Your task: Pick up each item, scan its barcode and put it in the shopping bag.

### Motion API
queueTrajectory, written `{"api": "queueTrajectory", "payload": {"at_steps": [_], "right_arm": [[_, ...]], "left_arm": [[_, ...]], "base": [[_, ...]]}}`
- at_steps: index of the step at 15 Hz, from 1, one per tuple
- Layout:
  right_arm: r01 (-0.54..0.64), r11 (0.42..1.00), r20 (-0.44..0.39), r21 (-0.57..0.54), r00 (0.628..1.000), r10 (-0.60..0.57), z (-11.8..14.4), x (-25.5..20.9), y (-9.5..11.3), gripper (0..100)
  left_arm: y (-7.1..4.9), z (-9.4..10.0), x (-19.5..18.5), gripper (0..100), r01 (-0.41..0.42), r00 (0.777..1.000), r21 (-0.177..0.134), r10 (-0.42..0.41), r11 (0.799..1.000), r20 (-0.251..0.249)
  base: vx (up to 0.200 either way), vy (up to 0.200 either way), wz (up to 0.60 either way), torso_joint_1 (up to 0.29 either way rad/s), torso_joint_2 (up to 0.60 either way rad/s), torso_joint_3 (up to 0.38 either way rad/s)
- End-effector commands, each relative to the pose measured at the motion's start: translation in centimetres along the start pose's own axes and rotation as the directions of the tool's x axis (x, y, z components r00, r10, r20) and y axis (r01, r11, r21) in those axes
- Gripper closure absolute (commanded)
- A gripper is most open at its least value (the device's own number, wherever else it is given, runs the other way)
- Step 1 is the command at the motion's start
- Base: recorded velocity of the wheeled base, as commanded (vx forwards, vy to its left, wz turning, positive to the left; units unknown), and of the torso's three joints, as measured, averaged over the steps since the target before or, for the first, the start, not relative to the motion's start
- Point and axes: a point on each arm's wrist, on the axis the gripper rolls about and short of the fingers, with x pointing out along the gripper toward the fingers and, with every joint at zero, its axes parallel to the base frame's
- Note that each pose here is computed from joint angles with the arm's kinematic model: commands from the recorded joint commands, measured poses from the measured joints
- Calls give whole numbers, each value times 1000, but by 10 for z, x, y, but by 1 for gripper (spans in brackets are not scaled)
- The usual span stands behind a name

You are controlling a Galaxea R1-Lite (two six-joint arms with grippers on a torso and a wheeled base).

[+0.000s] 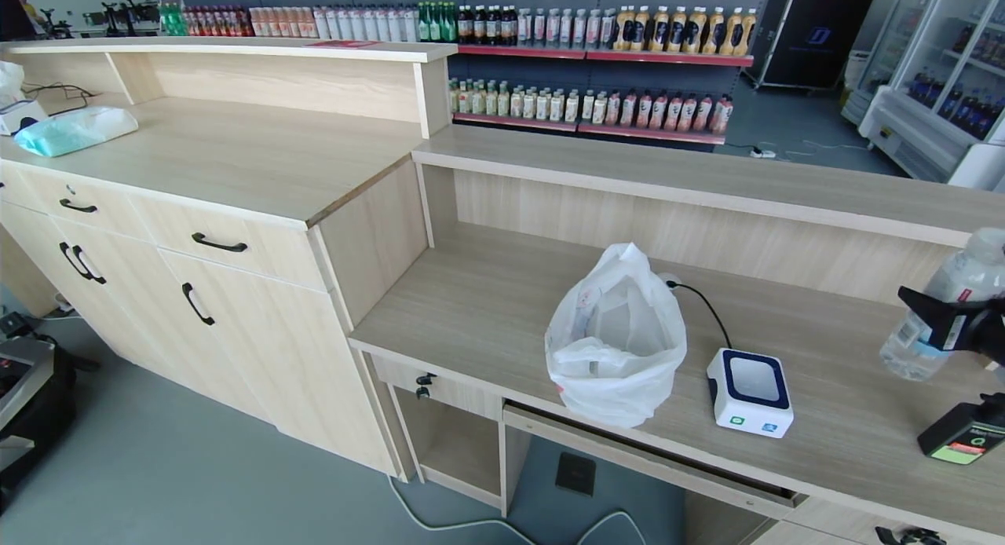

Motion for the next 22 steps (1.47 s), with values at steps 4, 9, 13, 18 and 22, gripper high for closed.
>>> {"api": "queueTrajectory", "payload": {"at_steps": [4, 9, 13, 18, 22], "right_arm": [[319, 947, -36, -33, 947, -320, 17, -17, 40, 100], [346, 896, 59, -279, 937, -344, 30, -17, 54, 100], [281, 916, 128, -287, 959, -254, 39, -10, 77, 100], [203, 951, 136, -235, 975, -174, 31, 22, 89, 100], [38, 997, 29, -64, 999, -36, -19, 77, 104, 100]], "left_arm": [[0, 0, 0, 0, -1, 1000, 0, 1, 1000, 0], [0, 0, 0, 0, -1, 1000, 0, 1, 1000, 0], [0, 0, 0, 0, -1, 1000, 0, 1, 1000, -1], [0, 0, 0, 0, -1, 1000, 0, 1, 1000, -1], [0, 0, 0, 0, -1, 1000, 0, 1, 1000, 0]], "base": [[0, 0, 0, 0, 0, 0], [0, 0, 0, 0, 0, 0], [0, 0, 600, 2, 2, 6], [0, 0, 480, 1, 0, 4], [0, 0, 0, 0, 0, 0]]}}
